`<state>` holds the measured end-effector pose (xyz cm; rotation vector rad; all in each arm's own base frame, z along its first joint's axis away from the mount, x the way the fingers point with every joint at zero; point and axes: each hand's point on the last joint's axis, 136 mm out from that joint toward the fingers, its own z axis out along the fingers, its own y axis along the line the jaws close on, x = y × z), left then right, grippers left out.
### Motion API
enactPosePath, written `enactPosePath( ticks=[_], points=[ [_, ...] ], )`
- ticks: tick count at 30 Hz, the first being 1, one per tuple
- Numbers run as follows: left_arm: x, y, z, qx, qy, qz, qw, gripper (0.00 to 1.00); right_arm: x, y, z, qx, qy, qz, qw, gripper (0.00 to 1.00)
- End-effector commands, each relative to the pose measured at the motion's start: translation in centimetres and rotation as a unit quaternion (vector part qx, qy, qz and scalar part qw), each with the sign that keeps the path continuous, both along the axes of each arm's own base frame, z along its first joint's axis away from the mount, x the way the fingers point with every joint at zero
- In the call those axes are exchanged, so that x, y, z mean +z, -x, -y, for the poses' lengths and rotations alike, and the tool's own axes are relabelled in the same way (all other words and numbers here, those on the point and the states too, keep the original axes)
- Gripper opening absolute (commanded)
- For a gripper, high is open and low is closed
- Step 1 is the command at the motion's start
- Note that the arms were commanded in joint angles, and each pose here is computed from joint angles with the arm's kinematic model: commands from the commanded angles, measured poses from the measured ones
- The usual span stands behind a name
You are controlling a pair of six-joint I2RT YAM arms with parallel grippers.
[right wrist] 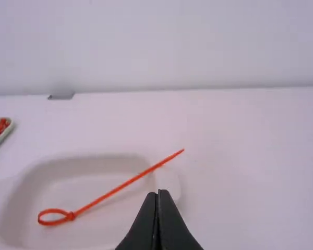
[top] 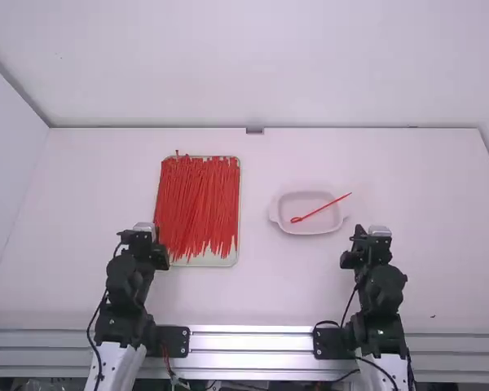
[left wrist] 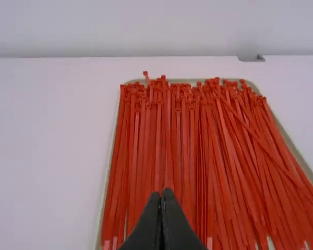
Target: Fasten the cable tie
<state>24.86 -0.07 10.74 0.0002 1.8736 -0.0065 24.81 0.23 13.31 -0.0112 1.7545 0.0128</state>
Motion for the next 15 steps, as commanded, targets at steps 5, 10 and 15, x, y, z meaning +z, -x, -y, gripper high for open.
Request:
enactPosePath(
  ticks=[5,10,15],
  points=[
    [1.2,0.1,-0.1,0.002,-0.002,0.036,0.999,0.0,0.9,0.2,0.0,0.001,0.0,0.027,1.0,0.0],
    [2.5,0.1,-0.1,0.002,-0.002,0.064,0.998,0.0,1.5,0.3,0.0,0.001,0.0,0.039,0.999,0.0],
    [3.5,0.2,-0.1,0.002,-0.002,0.088,0.996,0.0,1.5,0.3,0.0,0.001,0.0,0.039,0.999,0.0]
  ],
)
